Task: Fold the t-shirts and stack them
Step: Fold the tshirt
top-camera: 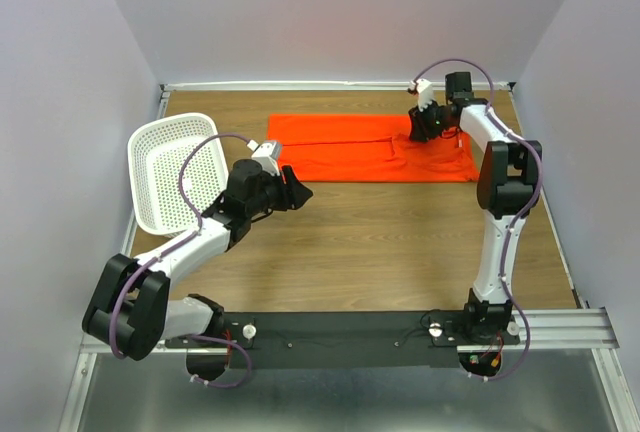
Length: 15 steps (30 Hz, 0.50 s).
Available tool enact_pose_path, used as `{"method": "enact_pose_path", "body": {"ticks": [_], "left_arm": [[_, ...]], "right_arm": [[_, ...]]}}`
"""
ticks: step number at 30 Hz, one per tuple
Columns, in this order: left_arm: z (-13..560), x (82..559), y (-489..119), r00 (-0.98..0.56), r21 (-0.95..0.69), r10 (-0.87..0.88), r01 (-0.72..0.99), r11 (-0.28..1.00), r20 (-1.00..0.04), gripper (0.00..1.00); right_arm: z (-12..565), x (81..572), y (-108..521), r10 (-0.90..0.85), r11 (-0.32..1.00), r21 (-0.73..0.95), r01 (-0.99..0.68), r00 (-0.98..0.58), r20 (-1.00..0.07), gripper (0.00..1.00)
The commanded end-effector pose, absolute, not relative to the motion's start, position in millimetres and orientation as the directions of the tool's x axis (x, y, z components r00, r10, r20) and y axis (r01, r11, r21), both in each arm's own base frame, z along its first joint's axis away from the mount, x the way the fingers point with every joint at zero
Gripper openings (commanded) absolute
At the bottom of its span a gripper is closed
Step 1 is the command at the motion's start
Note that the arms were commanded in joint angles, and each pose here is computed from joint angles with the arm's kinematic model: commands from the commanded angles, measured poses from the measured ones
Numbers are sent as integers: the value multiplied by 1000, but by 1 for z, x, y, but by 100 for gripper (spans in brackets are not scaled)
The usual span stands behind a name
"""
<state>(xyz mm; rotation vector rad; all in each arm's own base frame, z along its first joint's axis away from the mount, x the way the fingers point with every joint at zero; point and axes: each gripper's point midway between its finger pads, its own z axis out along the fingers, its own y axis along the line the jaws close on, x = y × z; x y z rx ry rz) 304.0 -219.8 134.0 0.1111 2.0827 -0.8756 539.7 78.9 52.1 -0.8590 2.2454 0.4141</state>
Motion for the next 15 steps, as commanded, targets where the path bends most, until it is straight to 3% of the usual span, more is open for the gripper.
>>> {"method": "enact_pose_path", "body": {"ticks": [1,6,15], "left_arm": [[140,301,-223,-622,-559,-235,396,729,-747,57],[138,299,-222,-622,-558,-235,394,730,-747,57],[133,295,-221,-627,-559,-230,395,729,-744,57]], "right_arm": [[76,539,84,-616,620,-120,-776,-386,-686,43],[85,541,90,-669,567,-188,-802,-315,-673,43],[65,545,75,-802,500,-323,-803,-289,-523,43]]}}
